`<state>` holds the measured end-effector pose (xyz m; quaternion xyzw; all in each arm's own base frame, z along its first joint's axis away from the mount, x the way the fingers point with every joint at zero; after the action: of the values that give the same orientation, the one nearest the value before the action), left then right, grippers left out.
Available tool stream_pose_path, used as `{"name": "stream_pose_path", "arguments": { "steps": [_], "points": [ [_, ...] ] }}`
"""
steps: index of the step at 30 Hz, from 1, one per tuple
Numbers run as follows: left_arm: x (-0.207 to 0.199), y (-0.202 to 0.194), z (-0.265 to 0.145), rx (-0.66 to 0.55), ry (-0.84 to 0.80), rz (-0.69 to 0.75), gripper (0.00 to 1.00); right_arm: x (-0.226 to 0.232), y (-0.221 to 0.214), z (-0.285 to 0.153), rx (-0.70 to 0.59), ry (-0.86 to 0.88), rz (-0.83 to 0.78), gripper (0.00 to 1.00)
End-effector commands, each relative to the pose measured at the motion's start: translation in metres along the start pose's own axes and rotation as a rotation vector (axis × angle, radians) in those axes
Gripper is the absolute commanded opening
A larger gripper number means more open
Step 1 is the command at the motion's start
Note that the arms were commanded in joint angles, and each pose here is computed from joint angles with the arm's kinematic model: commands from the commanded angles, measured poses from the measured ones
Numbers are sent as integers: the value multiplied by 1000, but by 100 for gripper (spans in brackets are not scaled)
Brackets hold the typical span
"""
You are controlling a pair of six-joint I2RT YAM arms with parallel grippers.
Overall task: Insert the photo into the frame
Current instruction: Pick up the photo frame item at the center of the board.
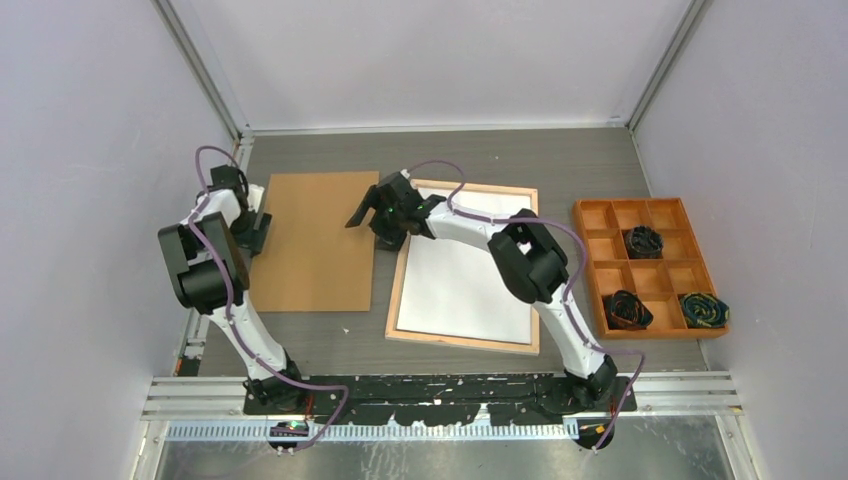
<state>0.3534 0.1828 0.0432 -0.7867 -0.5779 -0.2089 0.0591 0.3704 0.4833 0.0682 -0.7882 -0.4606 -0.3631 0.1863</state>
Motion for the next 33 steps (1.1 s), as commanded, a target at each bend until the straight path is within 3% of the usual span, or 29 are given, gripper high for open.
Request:
{"name": "stream_pose_path", "arguments": {
  "steps": [1, 7, 15, 27, 33],
  "points": [
    [-81, -2, -2, 0, -287, 79, 92, 144, -41, -99, 124, 479, 25, 94],
    [-99, 4, -11, -25, -290, 157, 95, 138, -43, -128, 108, 517, 67, 93],
    [-133, 18, -26, -58, -353, 244, 96, 98, -29, -156, 9, 455, 114, 92],
    [-175, 37, -44, -76, -376, 347, 95, 22, -9, -170, -60, 360, 205, 89],
    [-179, 35, -46, -76, -382, 357, 95, 24, -10, -174, -24, 422, 208, 82]
  ]
}}
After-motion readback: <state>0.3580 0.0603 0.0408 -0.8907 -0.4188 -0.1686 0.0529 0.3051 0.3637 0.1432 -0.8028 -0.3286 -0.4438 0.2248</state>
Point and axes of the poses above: each gripper's point midway between its finger pads, its own z axis out along the fingers, its own x axis along the line the jaws close on, y = z × x, the point moved 1 cm from there along -z, back along the fingers, and after that the axes turned 10 degrees about z, right-handed, at the moved point
